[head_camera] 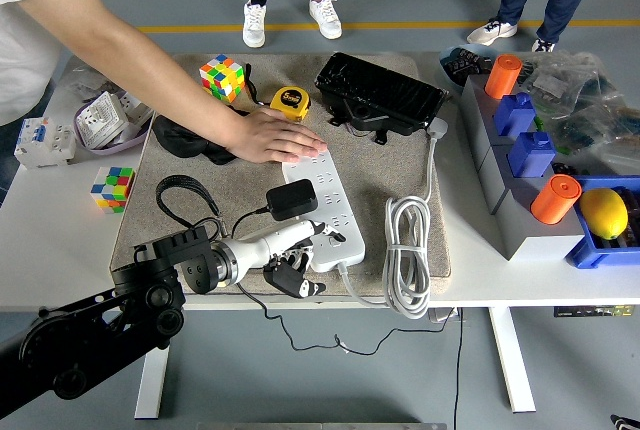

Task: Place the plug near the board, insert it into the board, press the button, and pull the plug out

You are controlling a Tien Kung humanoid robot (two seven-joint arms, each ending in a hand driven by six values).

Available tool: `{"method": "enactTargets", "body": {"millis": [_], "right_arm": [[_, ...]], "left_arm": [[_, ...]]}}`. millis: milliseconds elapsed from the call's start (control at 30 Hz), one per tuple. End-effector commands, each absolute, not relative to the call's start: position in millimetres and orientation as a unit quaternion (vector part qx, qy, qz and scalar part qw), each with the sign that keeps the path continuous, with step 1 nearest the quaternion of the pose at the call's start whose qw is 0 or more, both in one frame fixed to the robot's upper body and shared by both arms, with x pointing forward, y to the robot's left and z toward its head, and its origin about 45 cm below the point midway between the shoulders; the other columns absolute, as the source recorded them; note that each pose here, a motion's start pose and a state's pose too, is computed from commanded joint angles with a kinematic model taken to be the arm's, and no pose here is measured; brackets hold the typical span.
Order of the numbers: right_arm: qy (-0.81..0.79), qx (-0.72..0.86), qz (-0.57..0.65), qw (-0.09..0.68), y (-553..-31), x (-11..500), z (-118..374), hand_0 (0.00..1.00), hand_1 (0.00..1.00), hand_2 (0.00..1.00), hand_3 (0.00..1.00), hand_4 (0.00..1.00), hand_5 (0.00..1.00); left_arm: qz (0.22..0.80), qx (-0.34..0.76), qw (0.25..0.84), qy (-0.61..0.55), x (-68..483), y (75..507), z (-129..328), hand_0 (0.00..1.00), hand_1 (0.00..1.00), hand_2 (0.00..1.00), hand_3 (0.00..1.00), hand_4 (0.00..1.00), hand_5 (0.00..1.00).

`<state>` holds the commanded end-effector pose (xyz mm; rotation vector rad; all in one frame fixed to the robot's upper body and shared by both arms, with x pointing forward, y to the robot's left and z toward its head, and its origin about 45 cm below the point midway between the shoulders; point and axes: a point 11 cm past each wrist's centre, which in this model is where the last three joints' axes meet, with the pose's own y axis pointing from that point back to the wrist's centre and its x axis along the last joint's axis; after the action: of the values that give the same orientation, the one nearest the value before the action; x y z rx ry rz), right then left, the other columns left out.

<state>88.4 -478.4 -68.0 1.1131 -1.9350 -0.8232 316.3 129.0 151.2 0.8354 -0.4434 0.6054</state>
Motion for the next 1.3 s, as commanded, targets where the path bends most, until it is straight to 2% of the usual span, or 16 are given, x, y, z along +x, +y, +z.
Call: {"method": "enactTargets", "body": {"millis": [1300], "right_arm": [[-0.756,0.431,-0.323,0.371,-477.8,85.2,-68.9,0.604,0.59,0.544,0.547,0.785,0.258]], "left_arm": [[0.273,0.44,0.825,-0.229,318.1,130.2,141.9,0.053,0.088,0.141,0.848,0.76,0.002]]}}
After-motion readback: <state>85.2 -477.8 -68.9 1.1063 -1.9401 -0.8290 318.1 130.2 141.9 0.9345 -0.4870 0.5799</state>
